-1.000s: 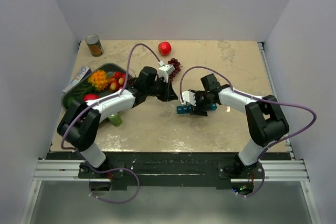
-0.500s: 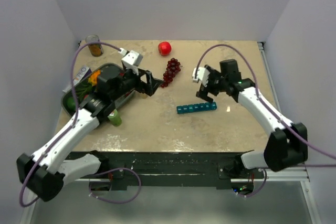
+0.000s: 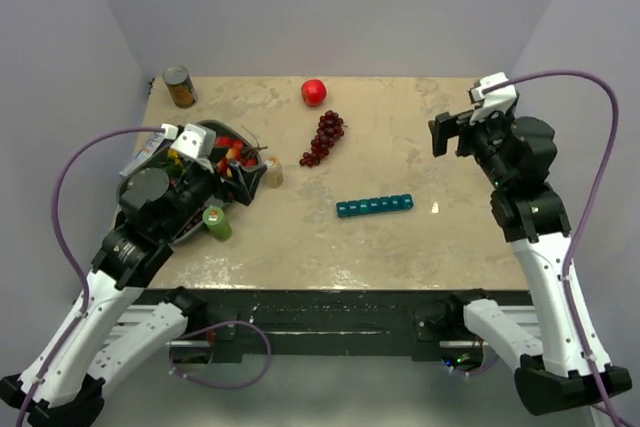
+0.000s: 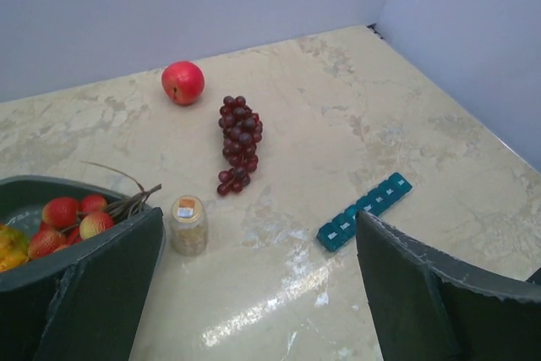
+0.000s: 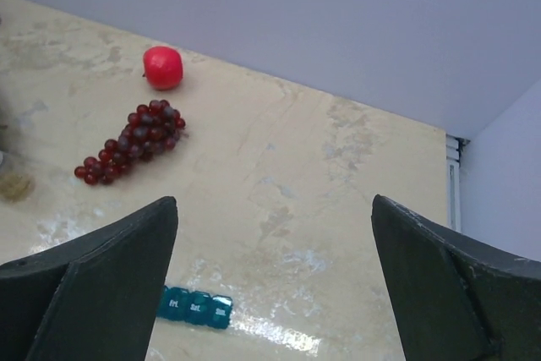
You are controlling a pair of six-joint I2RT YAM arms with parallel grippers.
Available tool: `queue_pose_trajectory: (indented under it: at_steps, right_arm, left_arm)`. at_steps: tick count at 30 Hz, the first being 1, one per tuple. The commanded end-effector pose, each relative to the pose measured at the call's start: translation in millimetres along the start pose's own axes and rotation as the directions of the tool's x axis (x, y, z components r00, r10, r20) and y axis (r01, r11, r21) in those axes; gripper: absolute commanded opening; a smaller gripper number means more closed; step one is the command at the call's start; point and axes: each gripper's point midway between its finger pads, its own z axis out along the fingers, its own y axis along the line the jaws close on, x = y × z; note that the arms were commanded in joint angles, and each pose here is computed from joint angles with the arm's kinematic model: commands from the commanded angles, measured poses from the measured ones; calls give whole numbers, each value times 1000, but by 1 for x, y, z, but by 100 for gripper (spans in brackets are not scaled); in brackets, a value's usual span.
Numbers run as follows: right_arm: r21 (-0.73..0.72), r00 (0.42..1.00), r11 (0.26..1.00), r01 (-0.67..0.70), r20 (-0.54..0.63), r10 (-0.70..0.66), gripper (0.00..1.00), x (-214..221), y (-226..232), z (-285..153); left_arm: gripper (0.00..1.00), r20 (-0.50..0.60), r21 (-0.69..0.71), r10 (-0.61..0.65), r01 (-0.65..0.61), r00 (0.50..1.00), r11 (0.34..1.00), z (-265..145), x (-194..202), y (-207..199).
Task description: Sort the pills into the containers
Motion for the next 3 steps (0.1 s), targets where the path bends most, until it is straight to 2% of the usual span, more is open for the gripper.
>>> queue_pose_trajectory:
  at_steps: [1, 3]
  right_arm:
    - [78, 996, 993, -90, 11, 90, 99, -11, -13, -17]
    - [84, 994, 991, -107, 22, 106, 99, -13, -15, -18]
  left_arm:
    - [99, -44, -36, 13, -15, 999, 999, -8, 10, 8]
    - [99, -40, -35, 12, -13, 999, 999, -11, 9, 8]
